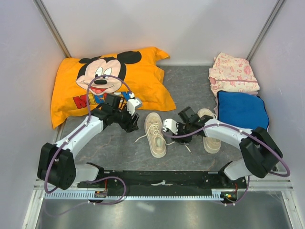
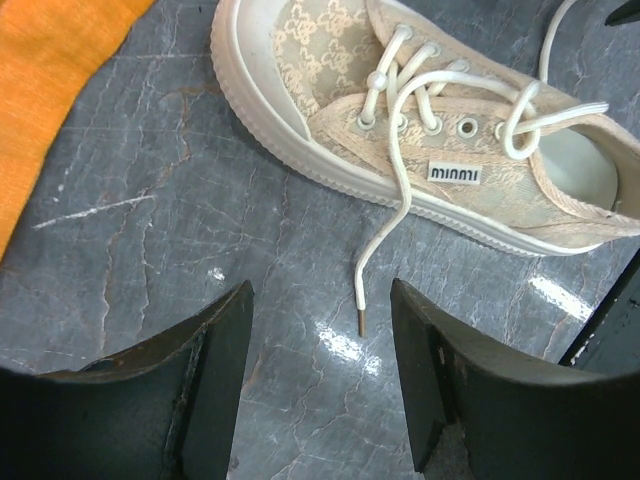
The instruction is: Tie the shoes
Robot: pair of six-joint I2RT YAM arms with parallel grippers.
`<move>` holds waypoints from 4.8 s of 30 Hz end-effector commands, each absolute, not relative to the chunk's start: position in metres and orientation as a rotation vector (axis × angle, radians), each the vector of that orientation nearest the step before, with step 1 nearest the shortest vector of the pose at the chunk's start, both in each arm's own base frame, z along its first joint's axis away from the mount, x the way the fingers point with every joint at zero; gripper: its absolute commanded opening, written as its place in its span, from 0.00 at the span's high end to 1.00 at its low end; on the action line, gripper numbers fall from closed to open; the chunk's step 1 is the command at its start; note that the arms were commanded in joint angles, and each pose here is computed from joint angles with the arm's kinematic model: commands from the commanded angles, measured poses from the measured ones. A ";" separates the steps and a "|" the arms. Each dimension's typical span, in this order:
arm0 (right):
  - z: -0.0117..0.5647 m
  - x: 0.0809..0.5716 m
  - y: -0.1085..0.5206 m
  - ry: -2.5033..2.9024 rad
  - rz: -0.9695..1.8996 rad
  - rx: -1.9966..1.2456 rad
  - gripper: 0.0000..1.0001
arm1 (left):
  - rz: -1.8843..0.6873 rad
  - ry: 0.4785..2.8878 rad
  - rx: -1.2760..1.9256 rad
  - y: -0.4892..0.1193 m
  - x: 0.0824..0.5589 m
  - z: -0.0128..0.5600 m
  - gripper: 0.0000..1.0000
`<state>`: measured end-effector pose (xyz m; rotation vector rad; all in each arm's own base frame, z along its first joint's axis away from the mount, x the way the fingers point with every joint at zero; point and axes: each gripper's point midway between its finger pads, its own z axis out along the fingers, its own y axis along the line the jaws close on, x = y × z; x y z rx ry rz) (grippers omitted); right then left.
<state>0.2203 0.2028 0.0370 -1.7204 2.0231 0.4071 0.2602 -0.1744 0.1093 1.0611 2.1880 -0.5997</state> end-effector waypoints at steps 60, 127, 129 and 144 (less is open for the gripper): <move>0.075 0.206 0.135 1.971 0.149 -1.716 1.00 | -0.060 2.275 0.972 -0.016 0.337 0.117 0.99; 0.074 0.235 0.170 2.167 0.390 -1.461 0.30 | -0.556 1.661 1.848 -0.212 0.248 0.041 0.71; 0.071 0.236 0.169 2.178 0.380 -1.462 0.31 | -0.566 1.650 1.849 -0.214 0.248 0.042 0.77; 0.058 0.240 0.171 2.214 0.391 -1.475 0.33 | -0.618 1.642 1.813 -0.223 0.244 0.058 0.99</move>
